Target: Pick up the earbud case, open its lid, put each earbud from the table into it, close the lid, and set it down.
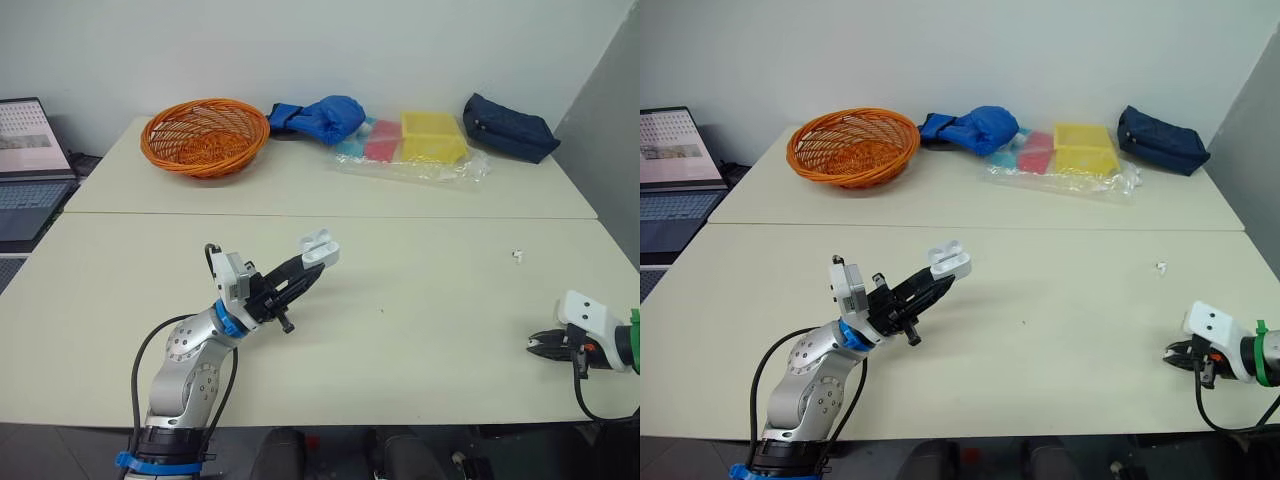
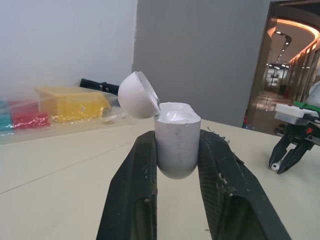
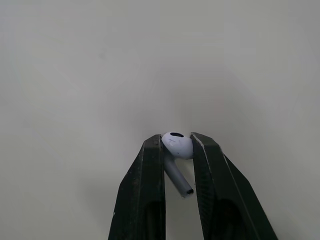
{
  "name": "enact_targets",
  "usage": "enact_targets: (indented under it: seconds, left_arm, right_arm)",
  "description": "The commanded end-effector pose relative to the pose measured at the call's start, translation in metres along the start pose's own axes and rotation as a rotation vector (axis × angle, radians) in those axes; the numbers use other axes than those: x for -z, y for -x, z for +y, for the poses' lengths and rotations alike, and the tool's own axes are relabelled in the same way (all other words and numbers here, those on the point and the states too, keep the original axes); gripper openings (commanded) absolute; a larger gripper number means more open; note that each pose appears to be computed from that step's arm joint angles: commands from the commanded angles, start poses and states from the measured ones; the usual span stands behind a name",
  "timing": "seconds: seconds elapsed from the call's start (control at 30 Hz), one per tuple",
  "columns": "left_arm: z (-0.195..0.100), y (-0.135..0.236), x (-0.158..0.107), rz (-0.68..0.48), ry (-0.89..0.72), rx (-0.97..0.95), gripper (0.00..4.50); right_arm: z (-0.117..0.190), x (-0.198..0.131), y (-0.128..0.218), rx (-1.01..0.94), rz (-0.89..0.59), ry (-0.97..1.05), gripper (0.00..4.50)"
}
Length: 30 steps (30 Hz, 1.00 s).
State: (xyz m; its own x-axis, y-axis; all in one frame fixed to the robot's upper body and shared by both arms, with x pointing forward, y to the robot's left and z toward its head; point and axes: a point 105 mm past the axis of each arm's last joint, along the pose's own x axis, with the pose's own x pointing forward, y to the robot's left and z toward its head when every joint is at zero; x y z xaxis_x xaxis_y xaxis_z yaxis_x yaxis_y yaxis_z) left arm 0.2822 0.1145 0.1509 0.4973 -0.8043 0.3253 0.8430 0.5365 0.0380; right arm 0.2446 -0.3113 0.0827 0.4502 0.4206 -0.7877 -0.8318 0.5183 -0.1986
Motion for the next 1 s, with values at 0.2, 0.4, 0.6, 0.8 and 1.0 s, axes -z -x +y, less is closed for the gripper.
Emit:
enact_targets:
  seconds: [0.2,0.4,0.6,0.8,1.0]
  left_arm:
    - [-0.006,-0.006,-0.013,-0.042,-0.044,0.036,0.76]
    - [-0.006,-0.006,-0.012,-0.043,-0.039,0.037,0.76]
    - [-0.005,-0.007,-0.011,-0.045,-0.036,0.034,0.76]
    - [-0.004,-0.007,-0.010,-0.045,-0.035,0.027,0.76]
    - [-0.004,-0.007,-0.009,-0.045,-0.036,0.024,0.76]
  right_arm:
    - [-0.002,0.018,0.006,0.003,0.091,-0.001,2.44]
    - [0.001,0.023,0.017,-0.038,0.192,0.011,2.77]
    - [-0.001,0.001,0.014,-0.021,0.168,-0.097,2.77]
    - [-0.002,-0.008,0.009,-0.015,0.175,-0.154,2.77]
    - [-0.007,-0.016,0.006,0.013,0.195,-0.148,2.77]
